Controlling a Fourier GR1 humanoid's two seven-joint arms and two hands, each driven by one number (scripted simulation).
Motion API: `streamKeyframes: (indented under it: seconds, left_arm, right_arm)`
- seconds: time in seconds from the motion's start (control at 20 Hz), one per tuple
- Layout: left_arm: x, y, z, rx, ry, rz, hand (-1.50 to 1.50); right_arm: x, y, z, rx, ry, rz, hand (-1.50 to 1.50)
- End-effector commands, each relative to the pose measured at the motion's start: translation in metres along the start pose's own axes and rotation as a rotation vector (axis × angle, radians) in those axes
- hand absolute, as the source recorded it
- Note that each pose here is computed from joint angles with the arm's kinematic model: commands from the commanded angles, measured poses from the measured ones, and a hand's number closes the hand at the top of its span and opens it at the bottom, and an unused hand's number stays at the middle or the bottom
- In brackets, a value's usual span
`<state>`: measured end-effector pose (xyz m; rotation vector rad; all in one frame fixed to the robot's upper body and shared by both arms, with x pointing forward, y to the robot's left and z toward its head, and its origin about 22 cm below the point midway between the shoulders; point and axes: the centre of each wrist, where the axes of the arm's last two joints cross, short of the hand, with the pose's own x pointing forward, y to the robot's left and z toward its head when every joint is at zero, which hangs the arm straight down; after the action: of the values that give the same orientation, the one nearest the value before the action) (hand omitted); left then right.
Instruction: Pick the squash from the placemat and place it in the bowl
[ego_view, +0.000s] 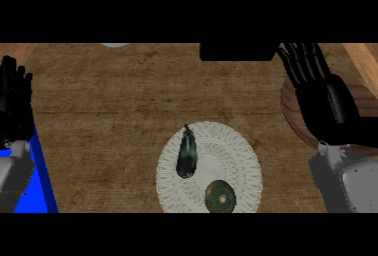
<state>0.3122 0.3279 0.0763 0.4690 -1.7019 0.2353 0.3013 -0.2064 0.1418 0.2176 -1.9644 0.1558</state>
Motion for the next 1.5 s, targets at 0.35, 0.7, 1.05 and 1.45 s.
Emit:
streamKeyframes:
  seconds: [0.35,0.7,1.05,1.45]
  left_arm:
    - [0.001,-0.034,0.02,-0.28,-0.005,-0.17,0.0]
    - [0.009,-0.042,0.029,-0.308,-0.016,-0.172,0.0]
    - [0.004,-0.052,0.051,-0.315,-0.011,-0.192,0.0]
    - [0.017,-0.043,0.038,-0.313,-0.013,-0.202,0.0]
  right_arm:
    - [-0.074,-0.058,0.05,0.082,0.129,0.103,1.5]
    - [-0.104,-0.092,0.092,0.49,-0.098,-0.085,-1.5]
    - [-0.056,-0.101,0.057,0.725,-0.037,0.298,-1.5]
    - [-0.022,-0.035,0.037,0.932,0.035,0.616,-1.5]
